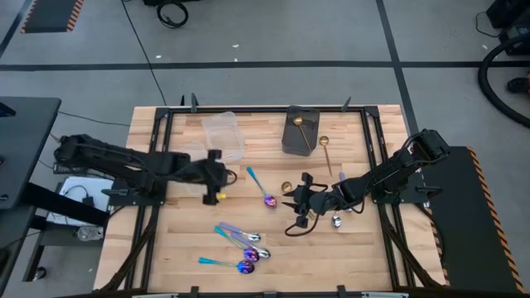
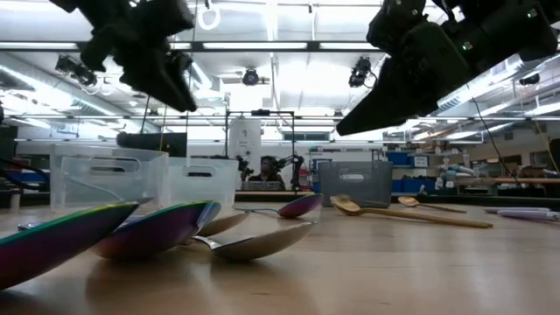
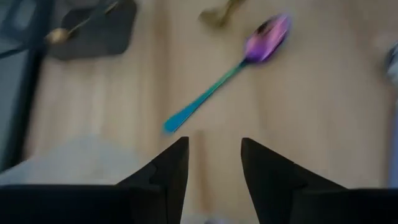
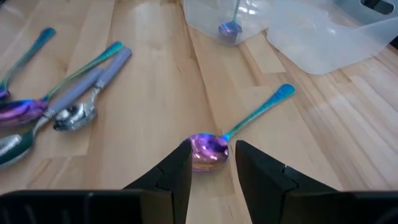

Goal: Sort silverware by color (type)
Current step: Put the purple spoon into the right transparent bin

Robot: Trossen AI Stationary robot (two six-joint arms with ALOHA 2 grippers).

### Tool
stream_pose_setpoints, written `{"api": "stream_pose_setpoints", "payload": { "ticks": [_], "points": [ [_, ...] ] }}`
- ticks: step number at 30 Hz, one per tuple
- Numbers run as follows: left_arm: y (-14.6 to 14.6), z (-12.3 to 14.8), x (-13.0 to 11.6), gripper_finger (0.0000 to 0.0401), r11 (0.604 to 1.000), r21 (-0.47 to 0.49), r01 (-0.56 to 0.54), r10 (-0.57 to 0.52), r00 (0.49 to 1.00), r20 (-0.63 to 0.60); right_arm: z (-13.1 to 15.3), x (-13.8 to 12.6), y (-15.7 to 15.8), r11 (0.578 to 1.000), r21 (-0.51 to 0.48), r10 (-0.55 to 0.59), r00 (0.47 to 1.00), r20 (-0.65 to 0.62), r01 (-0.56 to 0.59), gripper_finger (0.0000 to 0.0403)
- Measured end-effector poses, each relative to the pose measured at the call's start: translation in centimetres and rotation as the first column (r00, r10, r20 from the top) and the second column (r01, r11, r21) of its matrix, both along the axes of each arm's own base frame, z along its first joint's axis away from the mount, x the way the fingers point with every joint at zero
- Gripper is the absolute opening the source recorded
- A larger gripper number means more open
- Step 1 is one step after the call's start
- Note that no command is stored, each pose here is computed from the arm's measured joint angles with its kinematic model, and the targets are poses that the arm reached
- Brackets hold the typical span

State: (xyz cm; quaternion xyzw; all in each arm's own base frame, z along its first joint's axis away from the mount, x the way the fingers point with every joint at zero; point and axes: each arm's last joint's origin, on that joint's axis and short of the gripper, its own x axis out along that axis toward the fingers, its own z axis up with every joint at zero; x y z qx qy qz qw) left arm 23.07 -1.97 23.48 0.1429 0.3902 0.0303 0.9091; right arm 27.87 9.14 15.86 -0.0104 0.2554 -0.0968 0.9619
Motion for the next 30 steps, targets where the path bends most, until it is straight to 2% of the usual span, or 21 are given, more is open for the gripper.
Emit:
{"api": "stream_pose_setpoints", "payload": {
  "ticks": [4, 8, 15, 19, 22, 26, 30],
  "points": [
    [-2.6, -1.7, 1.7, 0.0155, 0.997, -0.067, 0.048, -0.048, 0.999, 0.004, -0.2, -0.1, -0.1, 1.0, -0.002, -0.005, 1.0, -0.023, 0.005, 0.0133],
    [-5.3, -3.5, 3.2, 0.0155, 0.988, -0.107, 0.109, -0.118, 0.99, -0.079, -0.2, -0.1, -0.1, 1.0, -0.004, -0.006, 1.0, -0.026, 0.006, 0.0133],
    [-9.1, -4.4, 6.5, 0.0155, 0.969, -0.154, 0.193, -0.221, 0.956, -0.192, -0.2, -0.1, -0.1, 1.0, -0.004, -0.006, 1.0, -0.021, 0.006, 0.0133],
    [-10.4, -5.1, 7.7, 0.0155, 0.968, -0.145, 0.204, -0.239, 0.925, -0.295, -0.2, -0.1, -0.1, 1.0, -0.004, -0.006, 1.0, -0.021, 0.006, 0.0133],
    [-11.0, -5.4, 8.4, 0.0155, 0.956, -0.195, 0.218, -0.274, 0.902, -0.334, -0.2, -0.1, -0.1, 1.0, -0.004, -0.006, 1.0, -0.022, 0.006, 0.0133],
    [-11.3, -5.6, 8.9, 0.0155, 0.946, -0.265, 0.186, -0.275, 0.895, -0.351, -0.2, -0.1, -0.1, 1.0, -0.004, -0.006, 1.0, -0.023, 0.006, 0.0133],
    [-11.2, -6.1, 8.9, 0.0155, 0.949, -0.277, 0.149, -0.251, 0.89, -0.381, -0.2, -0.1, -0.1, 1.0, -0.003, -0.006, 1.0, -0.019, 0.006, 0.0133]
  ]
}}
